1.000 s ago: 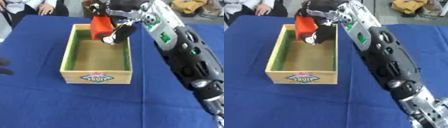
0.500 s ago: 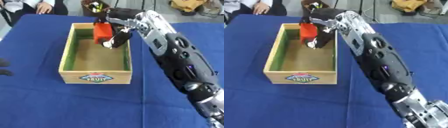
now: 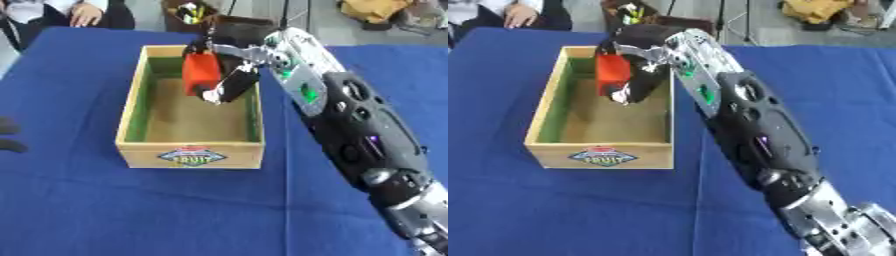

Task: Pick up objects on the table and place them in the box.

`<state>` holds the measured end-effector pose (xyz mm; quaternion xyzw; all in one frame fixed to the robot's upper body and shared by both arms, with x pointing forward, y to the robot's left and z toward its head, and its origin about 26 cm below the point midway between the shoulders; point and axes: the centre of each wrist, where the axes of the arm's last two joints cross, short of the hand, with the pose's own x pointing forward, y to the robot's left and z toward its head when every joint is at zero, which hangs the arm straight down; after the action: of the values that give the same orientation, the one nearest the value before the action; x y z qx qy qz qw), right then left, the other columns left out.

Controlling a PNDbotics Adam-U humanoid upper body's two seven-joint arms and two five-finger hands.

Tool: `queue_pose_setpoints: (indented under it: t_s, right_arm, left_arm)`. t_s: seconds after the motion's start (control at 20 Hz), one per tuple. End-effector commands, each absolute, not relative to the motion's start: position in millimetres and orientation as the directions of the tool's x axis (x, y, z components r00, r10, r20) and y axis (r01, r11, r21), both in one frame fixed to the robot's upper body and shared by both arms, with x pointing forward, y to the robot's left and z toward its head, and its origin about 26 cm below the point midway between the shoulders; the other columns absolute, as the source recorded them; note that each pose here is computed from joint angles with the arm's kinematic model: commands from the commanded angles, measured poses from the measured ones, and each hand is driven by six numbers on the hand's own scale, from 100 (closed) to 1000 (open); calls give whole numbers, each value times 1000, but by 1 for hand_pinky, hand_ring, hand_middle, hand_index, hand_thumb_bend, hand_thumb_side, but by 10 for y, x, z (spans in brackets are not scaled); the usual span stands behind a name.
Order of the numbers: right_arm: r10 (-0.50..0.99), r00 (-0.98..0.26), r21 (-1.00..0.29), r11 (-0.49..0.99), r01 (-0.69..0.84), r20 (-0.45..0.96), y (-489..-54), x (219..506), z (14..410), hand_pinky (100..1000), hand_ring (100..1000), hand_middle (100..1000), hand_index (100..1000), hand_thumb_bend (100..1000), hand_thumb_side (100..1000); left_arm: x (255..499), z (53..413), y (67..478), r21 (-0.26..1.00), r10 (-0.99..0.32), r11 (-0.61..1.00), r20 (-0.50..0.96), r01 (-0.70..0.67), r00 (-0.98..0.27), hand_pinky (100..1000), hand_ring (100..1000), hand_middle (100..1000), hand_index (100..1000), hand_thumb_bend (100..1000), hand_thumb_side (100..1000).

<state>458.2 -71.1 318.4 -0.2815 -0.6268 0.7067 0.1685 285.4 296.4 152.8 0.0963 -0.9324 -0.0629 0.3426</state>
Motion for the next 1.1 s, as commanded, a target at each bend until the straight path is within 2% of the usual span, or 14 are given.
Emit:
queue_pose_setpoints:
  t_s: [0.05, 0.1, 0.15, 0.35, 0.65, 0.75, 0.8, 0.85, 0.9, 0.95, 1.1]
  right_arm:
    - [597, -765, -970, -173, 172, -242, -681, 4541, 3363, 679, 536, 573, 664, 100, 510]
    - [604, -755, -966, -184, 179, -255, -685, 4540, 3374, 685, 548, 590, 681, 100, 514]
    - [611, -745, -963, -200, 183, -268, -688, 4541, 3382, 704, 599, 652, 739, 100, 521]
    - [626, -711, -943, -278, 181, -321, -669, 4546, 3389, 755, 741, 790, 806, 100, 559]
    - [617, -685, -910, -375, 176, -386, -628, 4558, 3353, 784, 820, 836, 837, 100, 581]
    - [613, -685, -904, -394, 166, -393, -622, 4579, 3317, 802, 861, 874, 861, 165, 602]
    - [610, -687, -901, -403, 161, -395, -619, 4587, 3302, 828, 910, 922, 913, 295, 625]
    - [605, -691, -898, -413, 153, -396, -616, 4594, 3286, 836, 920, 924, 925, 344, 630]
    - [601, -694, -895, -421, 148, -397, -616, 4598, 3282, 836, 920, 924, 925, 344, 630]
    - [597, -695, -893, -426, 147, -400, -619, 4597, 3288, 845, 928, 923, 949, 427, 633]
    - [597, -690, -891, -423, 164, -410, -629, 4579, 3326, 840, 919, 911, 940, 415, 636]
  left_arm:
    - [2842, 1598, 2957, 192, -225, 972, 606, -134, -763, 521, 658, 617, 873, 311, 782]
    - [2842, 1599, 2957, 193, -225, 972, 605, -134, -763, 522, 658, 617, 873, 311, 782]
    - [2843, 1601, 2957, 193, -225, 972, 605, -134, -763, 522, 658, 617, 873, 311, 782]
    - [2842, 1602, 2962, 195, -227, 972, 606, -134, -763, 522, 658, 617, 873, 311, 782]
    - [2839, 1596, 2964, 195, -227, 972, 608, -134, -761, 522, 659, 617, 873, 311, 782]
    - [2838, 1594, 2964, 194, -226, 972, 609, -133, -760, 523, 659, 617, 873, 311, 783]
    - [2837, 1592, 2964, 195, -226, 972, 610, -133, -760, 523, 659, 617, 873, 311, 783]
    - [2837, 1591, 2964, 194, -226, 972, 610, -133, -759, 523, 659, 617, 874, 311, 783]
    - [2837, 1591, 2965, 194, -226, 972, 610, -133, -759, 523, 659, 617, 874, 311, 783]
    - [2836, 1590, 2965, 194, -226, 972, 611, -134, -759, 522, 659, 617, 873, 312, 783]
    - [2834, 1587, 2966, 195, -226, 972, 612, -133, -758, 523, 659, 617, 873, 311, 783]
